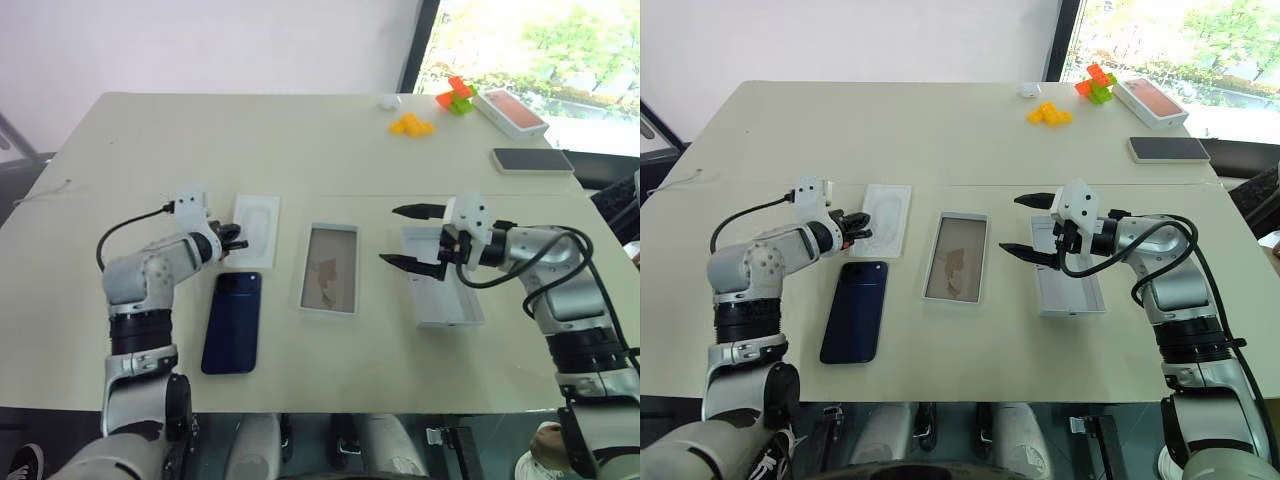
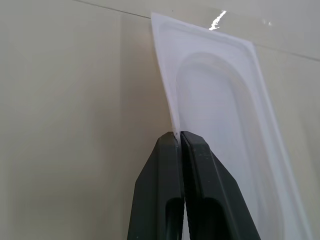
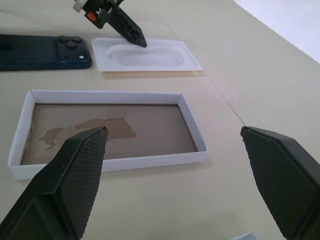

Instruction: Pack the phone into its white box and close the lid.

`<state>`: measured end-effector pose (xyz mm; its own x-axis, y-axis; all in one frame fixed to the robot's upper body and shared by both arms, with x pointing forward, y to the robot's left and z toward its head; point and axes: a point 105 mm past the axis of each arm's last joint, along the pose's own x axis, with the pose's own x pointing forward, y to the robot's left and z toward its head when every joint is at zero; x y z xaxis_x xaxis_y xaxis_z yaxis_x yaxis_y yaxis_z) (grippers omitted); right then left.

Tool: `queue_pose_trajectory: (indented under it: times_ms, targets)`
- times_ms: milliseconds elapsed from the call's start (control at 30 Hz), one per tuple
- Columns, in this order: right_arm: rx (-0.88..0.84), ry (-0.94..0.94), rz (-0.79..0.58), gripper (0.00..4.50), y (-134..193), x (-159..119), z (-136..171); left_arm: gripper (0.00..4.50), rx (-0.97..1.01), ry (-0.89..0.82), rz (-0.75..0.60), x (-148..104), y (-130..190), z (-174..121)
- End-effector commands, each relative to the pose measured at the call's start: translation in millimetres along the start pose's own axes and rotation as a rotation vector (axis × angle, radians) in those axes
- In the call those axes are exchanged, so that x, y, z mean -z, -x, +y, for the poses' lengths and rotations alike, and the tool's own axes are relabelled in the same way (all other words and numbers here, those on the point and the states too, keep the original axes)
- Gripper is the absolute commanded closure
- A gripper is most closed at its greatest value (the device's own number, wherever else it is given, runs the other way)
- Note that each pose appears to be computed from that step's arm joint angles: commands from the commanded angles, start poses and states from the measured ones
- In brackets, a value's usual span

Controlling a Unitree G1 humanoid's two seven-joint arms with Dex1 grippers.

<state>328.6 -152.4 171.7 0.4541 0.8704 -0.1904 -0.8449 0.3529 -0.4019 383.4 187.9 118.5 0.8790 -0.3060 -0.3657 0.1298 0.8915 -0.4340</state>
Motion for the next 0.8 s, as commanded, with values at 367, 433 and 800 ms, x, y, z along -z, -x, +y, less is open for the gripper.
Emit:
queue_pose_trajectory:
  times_ms: [367, 433, 800]
  targets:
    - [0.022, 0.055, -0.026, 0.0, 1, -15, -7, 4.47, 0.167, 0.275, -0.093, -15, 24, -3]
    - [0.022, 0.056, -0.026, 0.0, 1, -15, -8, 4.47, 0.17, 0.254, -0.113, -18, 26, -4]
    - [0.0, 0.021, 0.001, 0.0, 14, -8, -7, 4.47, 0.278, 0.182, -0.047, -22, 39, -54]
